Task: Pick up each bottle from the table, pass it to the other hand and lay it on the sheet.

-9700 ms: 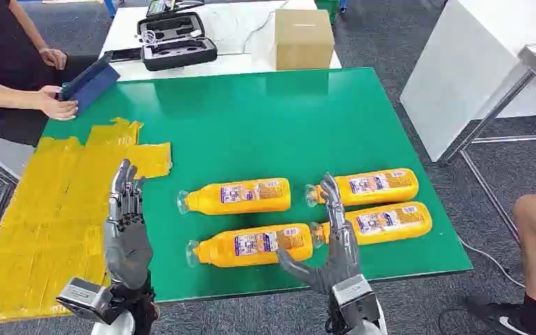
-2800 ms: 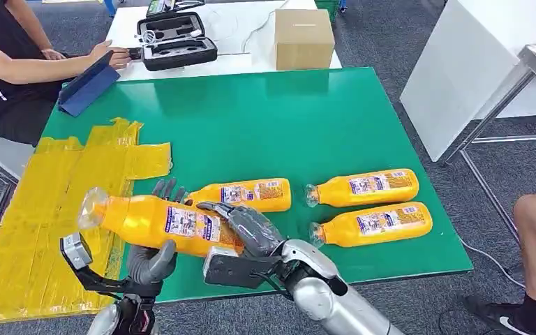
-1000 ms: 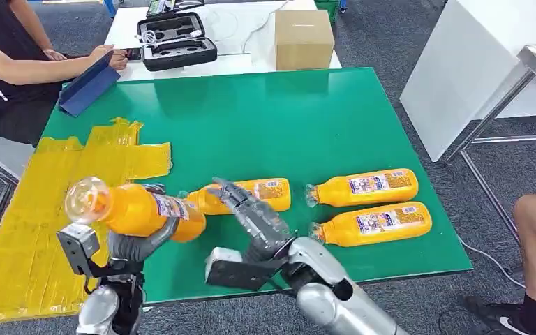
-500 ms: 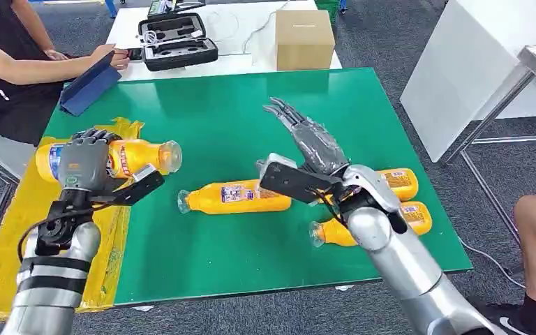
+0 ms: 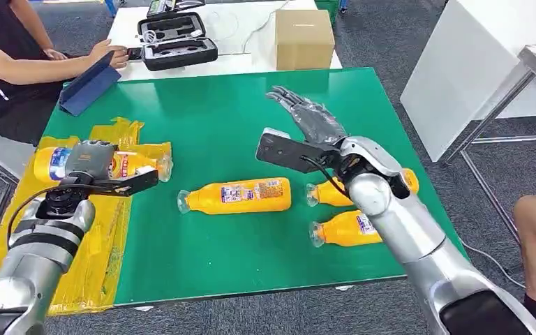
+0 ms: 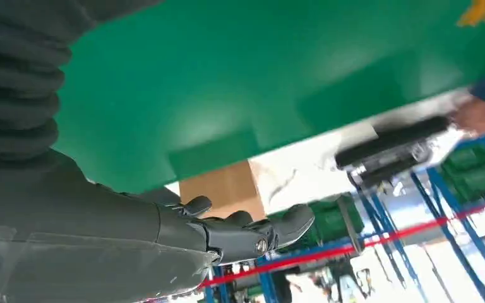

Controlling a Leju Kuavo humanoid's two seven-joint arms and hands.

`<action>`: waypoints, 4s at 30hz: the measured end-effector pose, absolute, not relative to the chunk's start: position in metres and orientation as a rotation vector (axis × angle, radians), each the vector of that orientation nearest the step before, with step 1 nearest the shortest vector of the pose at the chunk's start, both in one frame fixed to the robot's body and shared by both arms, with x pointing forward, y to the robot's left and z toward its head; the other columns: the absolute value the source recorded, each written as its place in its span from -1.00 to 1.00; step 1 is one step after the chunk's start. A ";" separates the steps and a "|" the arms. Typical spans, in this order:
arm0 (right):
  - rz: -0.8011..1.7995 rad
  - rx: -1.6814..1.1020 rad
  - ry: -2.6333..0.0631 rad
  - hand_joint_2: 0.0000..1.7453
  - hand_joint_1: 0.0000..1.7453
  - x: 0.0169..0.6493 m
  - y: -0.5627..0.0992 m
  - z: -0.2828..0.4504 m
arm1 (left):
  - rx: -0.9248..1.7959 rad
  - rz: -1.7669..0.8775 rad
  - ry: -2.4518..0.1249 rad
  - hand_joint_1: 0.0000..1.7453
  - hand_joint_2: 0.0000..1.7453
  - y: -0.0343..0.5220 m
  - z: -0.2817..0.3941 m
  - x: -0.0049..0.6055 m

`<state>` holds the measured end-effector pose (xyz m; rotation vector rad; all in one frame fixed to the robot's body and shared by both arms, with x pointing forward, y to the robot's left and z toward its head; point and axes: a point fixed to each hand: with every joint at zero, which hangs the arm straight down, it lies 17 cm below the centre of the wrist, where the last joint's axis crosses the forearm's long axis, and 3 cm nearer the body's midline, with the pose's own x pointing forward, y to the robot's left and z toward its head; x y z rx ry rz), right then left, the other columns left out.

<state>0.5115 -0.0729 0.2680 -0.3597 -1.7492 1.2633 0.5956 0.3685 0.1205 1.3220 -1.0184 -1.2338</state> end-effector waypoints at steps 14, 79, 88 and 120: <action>1.339 -0.339 -1.628 1.00 -1.00 0.517 -0.050 0.222 | 1.201 -1.282 -0.818 1.00 1.00 0.396 0.064 0.578; 1.510 -0.477 -1.197 1.00 -1.00 0.544 -0.050 0.087 | 0.630 -0.953 -1.553 -1.00 -1.00 0.251 0.192 0.605; 1.527 -0.462 -1.195 1.00 -1.00 0.539 -0.040 0.084 | 0.609 -0.905 -1.645 -1.00 -1.00 0.238 0.213 0.597; 1.603 -0.441 -1.033 1.00 -1.00 0.517 -0.054 0.035 | 0.490 -0.861 -1.798 -1.00 -1.00 0.202 0.239 0.566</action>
